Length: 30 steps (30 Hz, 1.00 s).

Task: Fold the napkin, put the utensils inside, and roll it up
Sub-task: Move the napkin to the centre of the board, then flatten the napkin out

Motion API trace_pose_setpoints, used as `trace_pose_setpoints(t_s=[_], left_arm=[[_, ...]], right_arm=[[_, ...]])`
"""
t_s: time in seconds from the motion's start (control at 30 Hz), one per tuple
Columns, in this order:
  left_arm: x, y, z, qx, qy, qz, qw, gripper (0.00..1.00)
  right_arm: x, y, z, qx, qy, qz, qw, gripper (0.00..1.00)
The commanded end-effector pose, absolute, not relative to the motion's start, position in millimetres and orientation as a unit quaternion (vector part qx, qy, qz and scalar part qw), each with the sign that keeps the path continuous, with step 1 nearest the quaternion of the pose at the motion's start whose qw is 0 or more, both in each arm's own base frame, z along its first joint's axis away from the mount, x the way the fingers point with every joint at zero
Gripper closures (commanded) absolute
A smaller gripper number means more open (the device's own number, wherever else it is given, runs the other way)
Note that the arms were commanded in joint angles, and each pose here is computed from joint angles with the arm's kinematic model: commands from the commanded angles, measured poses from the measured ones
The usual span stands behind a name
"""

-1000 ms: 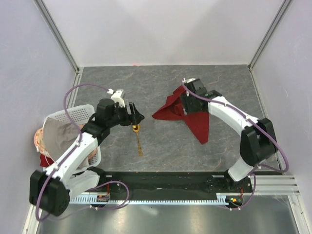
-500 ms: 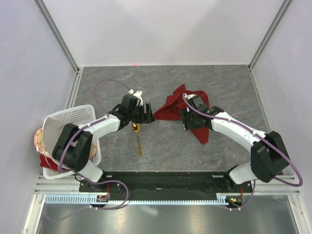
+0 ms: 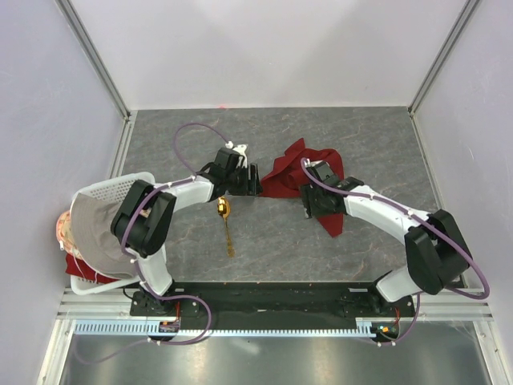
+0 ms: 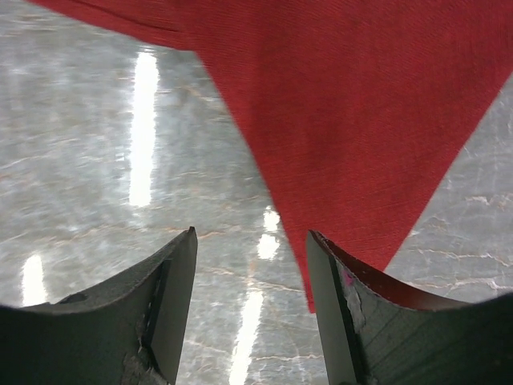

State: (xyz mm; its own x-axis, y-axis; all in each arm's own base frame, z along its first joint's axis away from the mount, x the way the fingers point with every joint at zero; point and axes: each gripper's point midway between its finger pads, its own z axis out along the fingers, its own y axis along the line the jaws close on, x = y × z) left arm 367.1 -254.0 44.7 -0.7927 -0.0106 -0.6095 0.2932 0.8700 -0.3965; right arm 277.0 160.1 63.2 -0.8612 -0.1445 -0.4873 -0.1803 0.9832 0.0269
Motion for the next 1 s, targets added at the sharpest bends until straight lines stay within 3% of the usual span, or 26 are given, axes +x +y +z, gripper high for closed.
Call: trace_pose_setpoints(t_s=[0.0,0.17,0.27,0.4,0.53,0.63,0.67,0.7,0.97], left_arm=[[379.2,-271.2,47.3,0.103,0.905,-0.261,0.321,0.36],[376.0,-276.3,35.9,0.108,0.911,-0.260,0.300,0.55],[375.8,-277.6,37.2,0.110,0.910,-0.261,0.301,0.77],[378.5,-280.0,59.1,0.110,0.901,-0.272,0.320,0.92],[379.5,-275.3,98.1,0.106,0.891,-0.272,0.349,0.97],[381.4,-263.6,137.9,0.103,0.882,-0.254,0.384,0.98],[383.7,-260.7,150.4,0.101,0.878,-0.248,0.397,0.98],[381.0,-255.5,156.1,0.100,0.880,-0.239,0.399,0.98],[381.2,-200.1,264.8,0.070,0.838,-0.205,0.502,0.98]], right_arm=[[279.7,137.7,48.1,-0.050,0.970,-0.002,0.238,0.36],[273.4,120.6,33.5,-0.039,0.975,-0.021,0.218,0.36],[268.5,112.5,22.8,-0.037,0.978,-0.029,0.204,0.36],[266.2,106.4,10.5,-0.032,0.981,-0.034,0.191,0.39],[266.9,98.6,0.6,-0.026,0.983,-0.035,0.179,0.55],[274.6,91.1,7.1,-0.019,0.981,-0.035,0.189,0.83],[279.6,90.3,13.4,-0.016,0.980,-0.032,0.197,0.97],[283.5,88.6,19.4,-0.012,0.978,-0.030,0.204,1.00],[339.5,49.8,150.5,0.058,0.934,-0.031,0.352,1.00]])
